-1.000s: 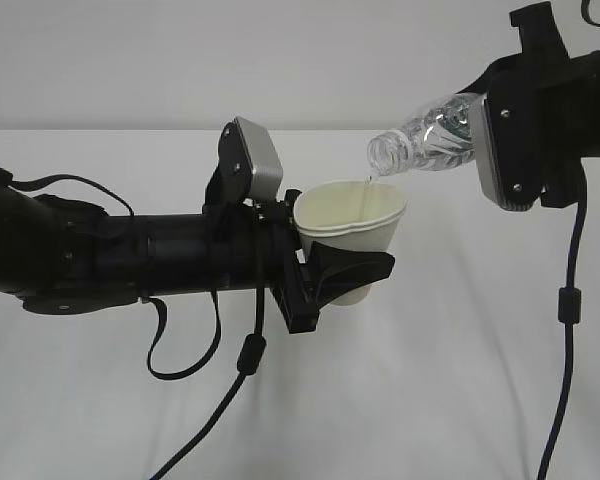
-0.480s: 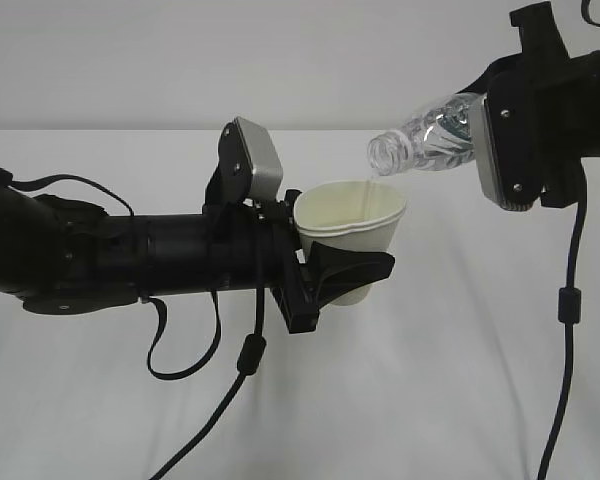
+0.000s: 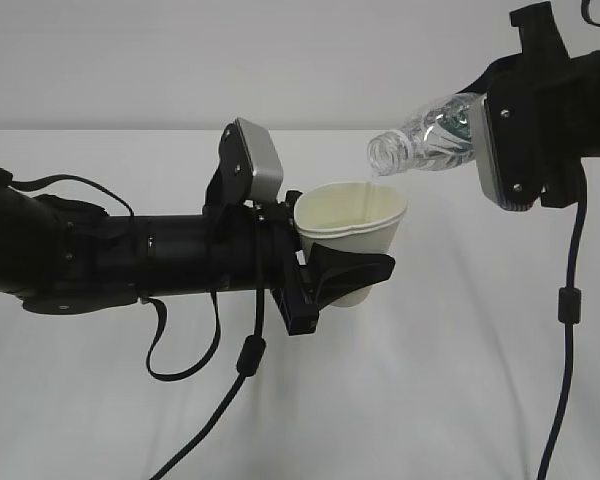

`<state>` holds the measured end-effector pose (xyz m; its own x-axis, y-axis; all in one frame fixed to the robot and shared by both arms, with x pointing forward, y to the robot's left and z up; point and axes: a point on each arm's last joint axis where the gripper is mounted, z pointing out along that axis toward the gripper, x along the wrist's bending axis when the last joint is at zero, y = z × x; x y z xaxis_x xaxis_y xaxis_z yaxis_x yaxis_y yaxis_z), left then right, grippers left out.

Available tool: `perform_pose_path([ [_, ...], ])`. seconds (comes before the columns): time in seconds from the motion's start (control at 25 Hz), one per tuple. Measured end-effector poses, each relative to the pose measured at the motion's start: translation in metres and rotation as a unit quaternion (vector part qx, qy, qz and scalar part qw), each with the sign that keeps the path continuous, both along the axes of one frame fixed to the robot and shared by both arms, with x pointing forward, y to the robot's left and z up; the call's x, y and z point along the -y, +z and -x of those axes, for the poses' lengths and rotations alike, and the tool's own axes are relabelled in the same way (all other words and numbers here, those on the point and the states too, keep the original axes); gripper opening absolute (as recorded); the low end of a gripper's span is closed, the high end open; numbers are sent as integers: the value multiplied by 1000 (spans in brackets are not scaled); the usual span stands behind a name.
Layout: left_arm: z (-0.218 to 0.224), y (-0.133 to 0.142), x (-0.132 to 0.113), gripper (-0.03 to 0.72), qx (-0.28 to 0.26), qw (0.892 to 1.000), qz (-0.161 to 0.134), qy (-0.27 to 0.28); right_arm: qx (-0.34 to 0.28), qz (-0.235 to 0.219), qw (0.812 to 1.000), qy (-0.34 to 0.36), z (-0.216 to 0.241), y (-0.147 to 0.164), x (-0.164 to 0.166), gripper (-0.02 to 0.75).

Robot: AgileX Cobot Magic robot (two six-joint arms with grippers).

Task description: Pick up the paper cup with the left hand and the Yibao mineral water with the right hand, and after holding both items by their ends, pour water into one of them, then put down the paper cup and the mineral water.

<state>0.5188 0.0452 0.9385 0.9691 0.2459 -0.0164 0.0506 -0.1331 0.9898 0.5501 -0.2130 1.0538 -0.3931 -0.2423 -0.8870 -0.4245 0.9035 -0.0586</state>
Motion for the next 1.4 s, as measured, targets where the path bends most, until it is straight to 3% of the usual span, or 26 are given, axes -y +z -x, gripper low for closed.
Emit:
perform_pose_path([
  [1.4, 0, 0, 0, 400, 0, 1000, -1, -2, 4, 8, 1000, 3, 0, 0, 0, 358],
])
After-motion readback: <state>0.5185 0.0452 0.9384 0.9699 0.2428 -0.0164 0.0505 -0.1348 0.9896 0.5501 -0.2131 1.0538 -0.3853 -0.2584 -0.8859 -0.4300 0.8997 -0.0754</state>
